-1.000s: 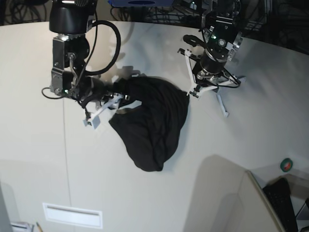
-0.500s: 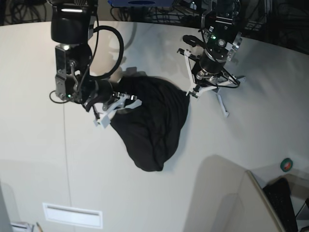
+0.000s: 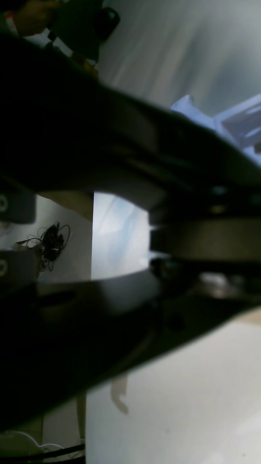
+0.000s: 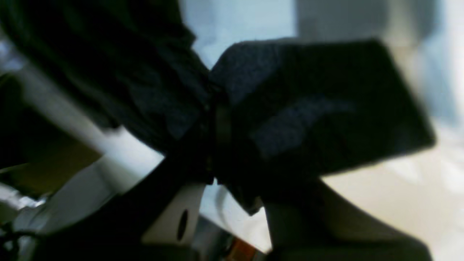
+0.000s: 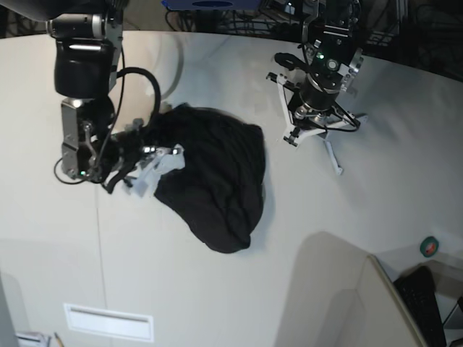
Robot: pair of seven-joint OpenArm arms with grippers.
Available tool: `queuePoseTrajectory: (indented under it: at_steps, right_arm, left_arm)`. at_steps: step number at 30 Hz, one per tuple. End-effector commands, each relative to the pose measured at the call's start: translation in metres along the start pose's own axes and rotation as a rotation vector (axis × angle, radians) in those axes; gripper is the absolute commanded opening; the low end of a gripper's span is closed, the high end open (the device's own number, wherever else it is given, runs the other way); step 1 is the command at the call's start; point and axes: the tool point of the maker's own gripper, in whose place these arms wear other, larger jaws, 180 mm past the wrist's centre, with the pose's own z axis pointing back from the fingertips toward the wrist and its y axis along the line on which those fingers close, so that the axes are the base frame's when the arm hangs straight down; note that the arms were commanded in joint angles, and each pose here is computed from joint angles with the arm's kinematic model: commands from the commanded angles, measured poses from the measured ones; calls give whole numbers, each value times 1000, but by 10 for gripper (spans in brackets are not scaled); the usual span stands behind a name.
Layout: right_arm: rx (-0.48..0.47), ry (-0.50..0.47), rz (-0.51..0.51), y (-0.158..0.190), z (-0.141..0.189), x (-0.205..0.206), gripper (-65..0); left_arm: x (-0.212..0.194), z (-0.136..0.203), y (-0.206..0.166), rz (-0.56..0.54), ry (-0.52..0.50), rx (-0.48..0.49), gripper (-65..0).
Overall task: Layout the t-shirt on the table in an organized manner, then fold the t-shirt properly
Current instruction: 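Drag the grasped t-shirt edge away from the left gripper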
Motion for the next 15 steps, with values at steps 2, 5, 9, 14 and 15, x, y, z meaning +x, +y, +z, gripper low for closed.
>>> queuePoseTrajectory:
  at_steps: [2,5,9,14,15]
  right_arm:
    - [-7,-42,27,3,21,23,-650]
    - [-14,-36,47,6,29,23,-650]
    - [4,-30,50,16,23,9,-650]
    - [5,-24,55,18,24,6,-650]
    - [2,-23,54,16,24,5,-650]
  left_arm:
    - [6,-1,-2,5,-24,-3,-648]
    - [12,-10,0,6,-32,-3,-647]
    - [34,-20,4,14,-78,-19,-573]
    - [53,-21,-3,-19,-82,-109,-443]
    - [54,-21,-5,-22,-81,-113,-464]
